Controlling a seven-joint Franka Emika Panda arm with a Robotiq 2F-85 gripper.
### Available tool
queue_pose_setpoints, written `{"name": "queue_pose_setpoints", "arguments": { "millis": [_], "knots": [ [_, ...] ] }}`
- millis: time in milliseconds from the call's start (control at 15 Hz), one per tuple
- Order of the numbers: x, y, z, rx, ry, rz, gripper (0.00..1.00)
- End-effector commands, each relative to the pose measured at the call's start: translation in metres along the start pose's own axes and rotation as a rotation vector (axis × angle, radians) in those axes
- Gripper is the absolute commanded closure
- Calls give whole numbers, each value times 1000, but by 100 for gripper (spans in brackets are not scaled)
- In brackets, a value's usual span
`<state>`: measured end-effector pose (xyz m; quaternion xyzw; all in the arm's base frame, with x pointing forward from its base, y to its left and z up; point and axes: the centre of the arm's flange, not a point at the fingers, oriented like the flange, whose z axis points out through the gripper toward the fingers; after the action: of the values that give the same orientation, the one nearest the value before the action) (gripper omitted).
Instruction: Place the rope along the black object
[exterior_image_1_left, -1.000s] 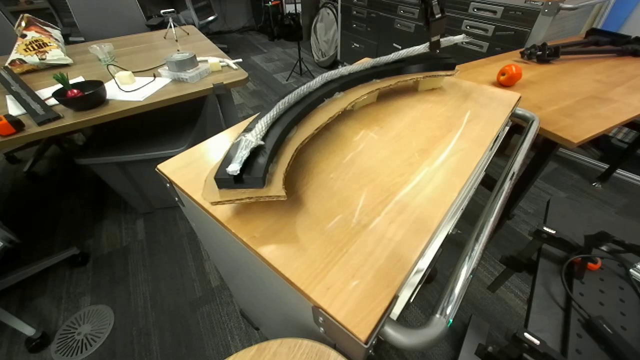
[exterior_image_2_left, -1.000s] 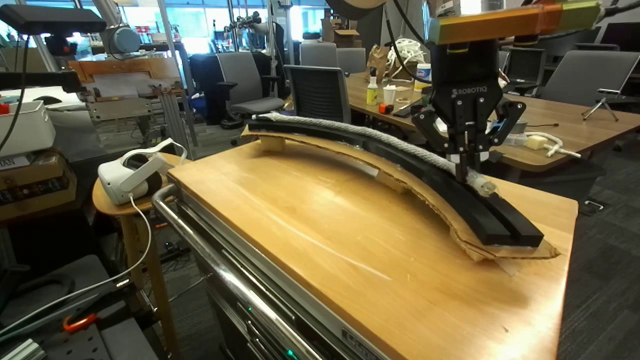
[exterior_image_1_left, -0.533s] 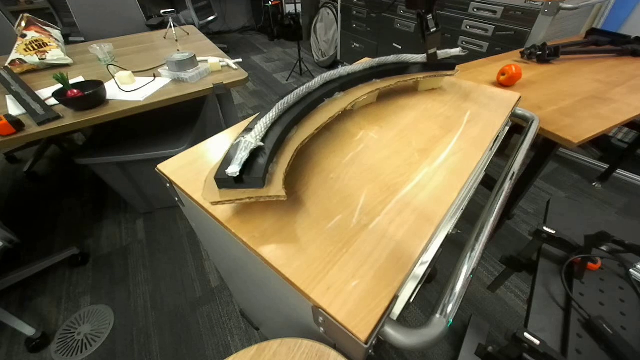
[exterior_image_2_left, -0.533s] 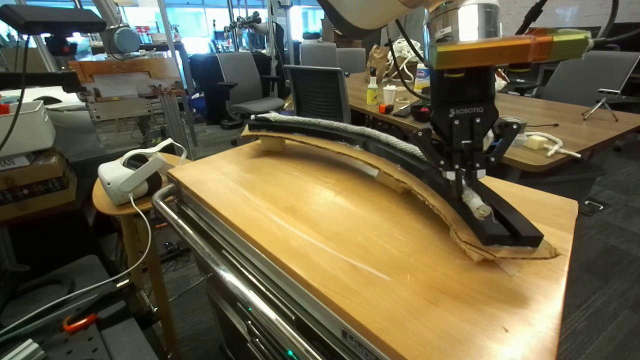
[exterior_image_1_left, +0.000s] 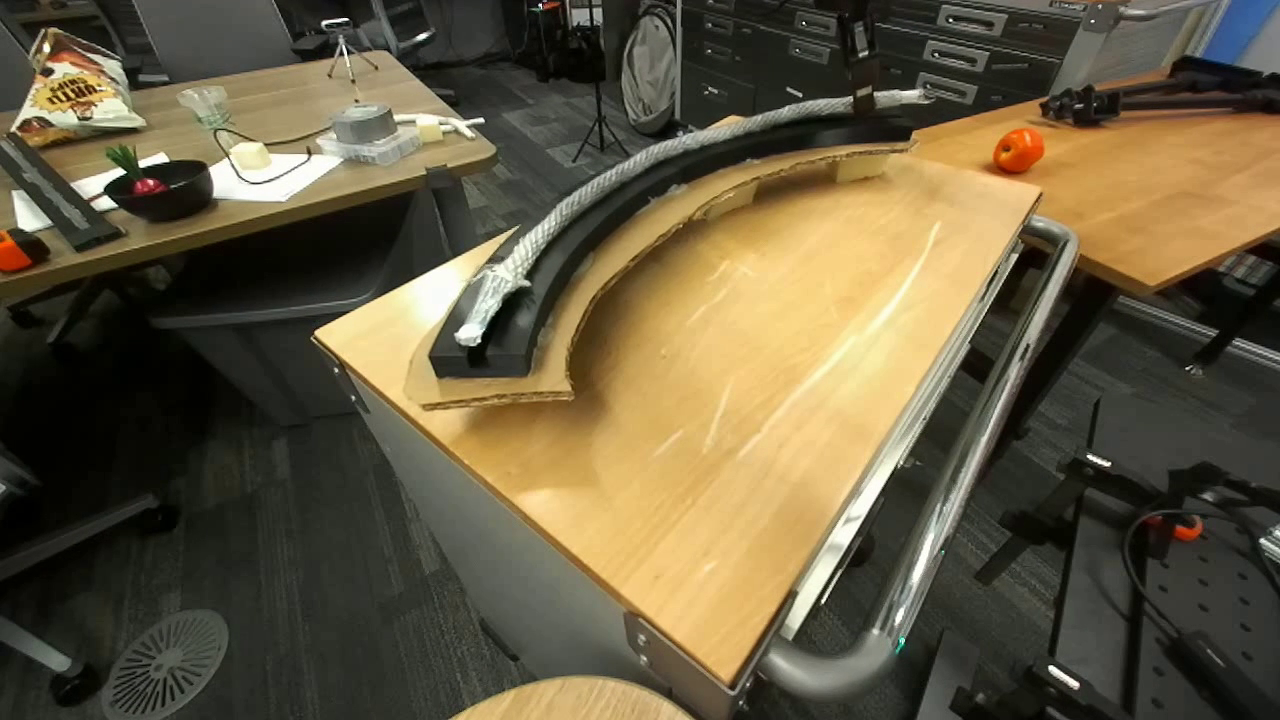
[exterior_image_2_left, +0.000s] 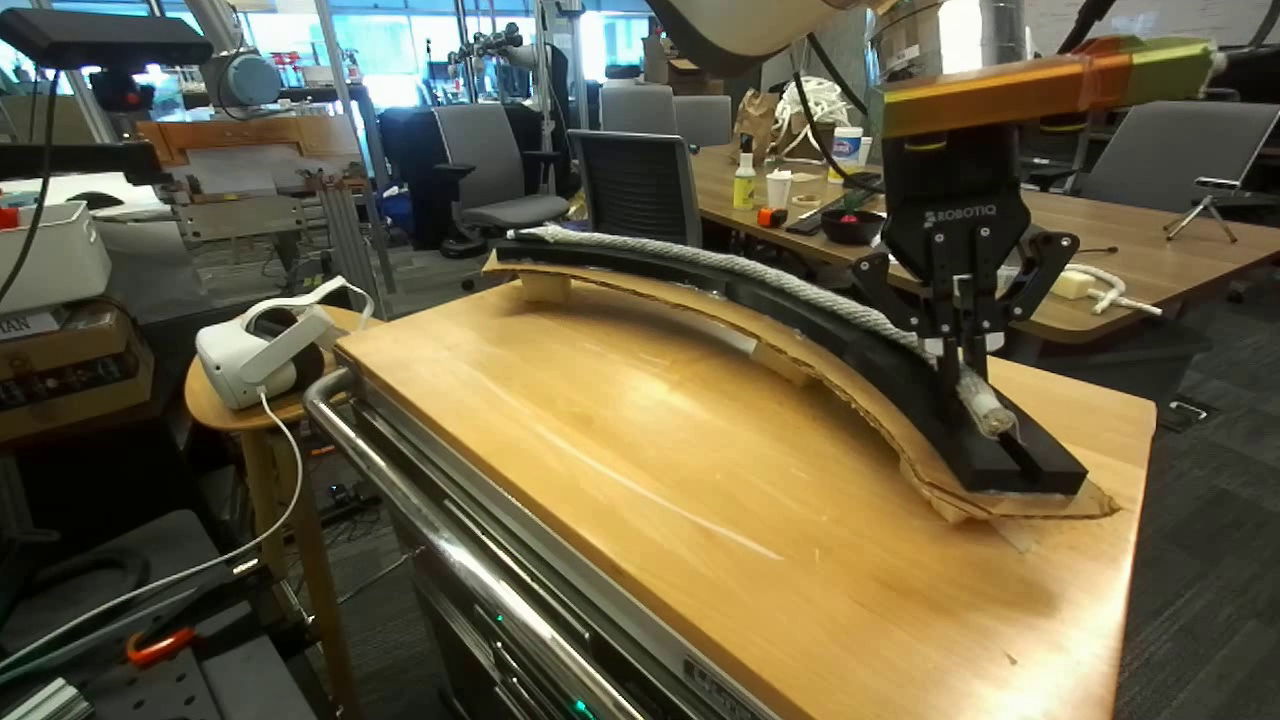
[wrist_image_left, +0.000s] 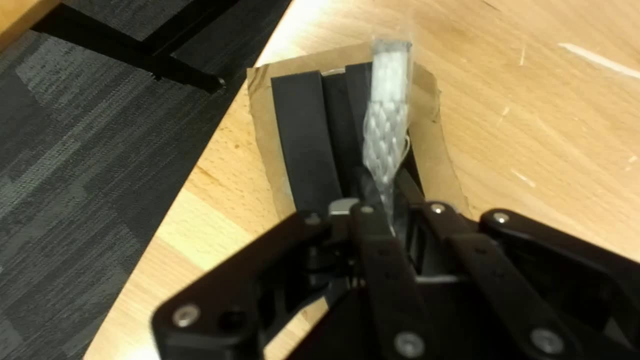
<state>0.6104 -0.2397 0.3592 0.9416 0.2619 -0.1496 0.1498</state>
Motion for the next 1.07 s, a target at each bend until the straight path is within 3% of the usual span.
{"name": "queue_pose_setpoints", "arguments": {
  "millis": [0, 67, 133, 333, 733, 800, 867, 933, 1000],
  "knots": [
    [-3, 8, -2, -48, -11, 18, 88],
    [-3, 8, 0, -50, -22, 15, 88],
    [-3, 8, 1, -52, -26, 14, 63],
    [-4, 11, 3, -54, -31, 22, 53],
    [-12, 16, 3, -71, -39, 48, 6],
    [-14, 15, 3, -68, -35, 52, 4],
    [-16, 14, 2, -59, -29, 54, 16],
    [-21, 7, -6, -38, -11, 31, 0],
    [-26, 0, -15, -37, 4, -6, 1]
  ]
}}
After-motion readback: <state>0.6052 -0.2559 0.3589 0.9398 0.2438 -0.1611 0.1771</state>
